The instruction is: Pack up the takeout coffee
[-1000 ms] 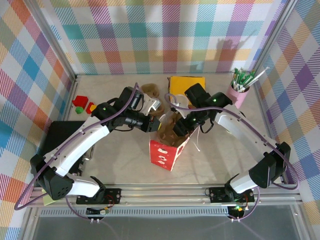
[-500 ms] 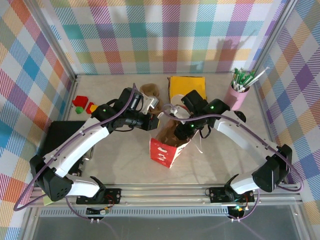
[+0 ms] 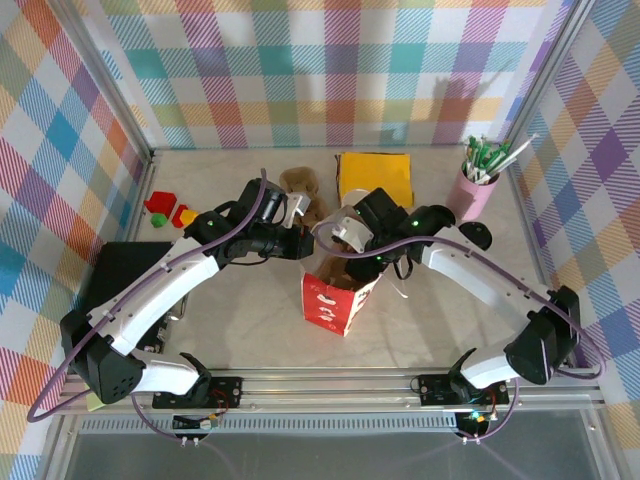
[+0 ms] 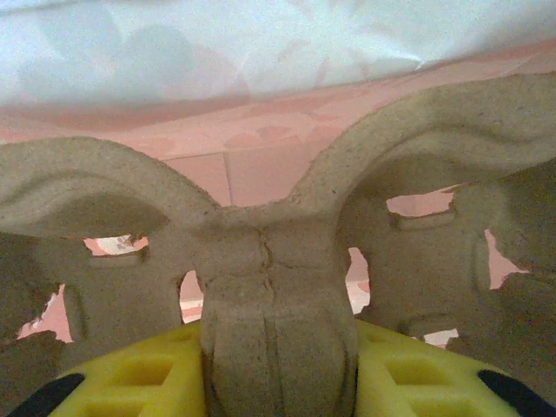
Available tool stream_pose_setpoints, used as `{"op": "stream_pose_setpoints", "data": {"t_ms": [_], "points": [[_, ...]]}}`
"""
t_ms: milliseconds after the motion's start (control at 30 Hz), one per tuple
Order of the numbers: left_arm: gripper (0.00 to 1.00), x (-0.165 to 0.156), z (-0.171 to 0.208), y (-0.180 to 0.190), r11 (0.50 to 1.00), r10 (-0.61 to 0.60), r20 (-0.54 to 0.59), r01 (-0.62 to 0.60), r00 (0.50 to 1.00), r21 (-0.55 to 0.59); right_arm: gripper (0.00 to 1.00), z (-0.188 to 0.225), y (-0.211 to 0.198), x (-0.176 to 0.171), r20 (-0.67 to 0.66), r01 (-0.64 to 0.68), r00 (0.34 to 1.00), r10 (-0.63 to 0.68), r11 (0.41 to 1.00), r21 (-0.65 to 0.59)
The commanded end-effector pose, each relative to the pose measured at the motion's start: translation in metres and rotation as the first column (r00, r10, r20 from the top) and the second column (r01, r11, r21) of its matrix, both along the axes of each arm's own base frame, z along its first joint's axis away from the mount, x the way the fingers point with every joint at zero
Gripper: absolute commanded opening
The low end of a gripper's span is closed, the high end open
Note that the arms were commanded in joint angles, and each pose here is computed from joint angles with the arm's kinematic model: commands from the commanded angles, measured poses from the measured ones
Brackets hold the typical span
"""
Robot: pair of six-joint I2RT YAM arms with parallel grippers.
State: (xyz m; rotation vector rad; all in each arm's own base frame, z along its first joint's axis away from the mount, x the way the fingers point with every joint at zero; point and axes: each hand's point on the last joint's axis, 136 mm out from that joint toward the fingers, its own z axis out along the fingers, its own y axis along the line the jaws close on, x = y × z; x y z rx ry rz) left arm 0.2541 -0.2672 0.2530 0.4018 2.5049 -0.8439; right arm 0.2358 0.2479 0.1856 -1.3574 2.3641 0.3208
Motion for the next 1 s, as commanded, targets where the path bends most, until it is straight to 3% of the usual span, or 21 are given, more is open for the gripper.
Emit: {"op": "stream_pose_setpoints", "data": {"t_ms": [0,467,700,967], "points": [[0.00,-0.003,0.005,0.007,1.000,0.024,0.011,-0.025,1.000,0.018,0.39,-0.013,-0.004,0.000,-0.031,-0.010,0.999,0.008,0.998,-0.068],[0.00,-0.005,0.012,0.019,0.996,0.078,0.003,-0.078,0.997,0.048,0.46,-0.021,-0.004,0.000,-0.082,0.006,0.997,-0.015,0.994,-0.110],[0.00,-0.004,0.009,0.021,0.995,0.084,0.000,-0.084,0.996,0.060,0.68,0.002,0.001,0.002,-0.055,0.006,0.998,-0.010,0.997,-0.073],[0.00,-0.004,0.007,0.023,0.993,0.089,-0.004,-0.089,0.996,0.076,0.78,0.038,0.006,0.002,-0.012,0.013,1.000,-0.013,1.000,0.005]]}}
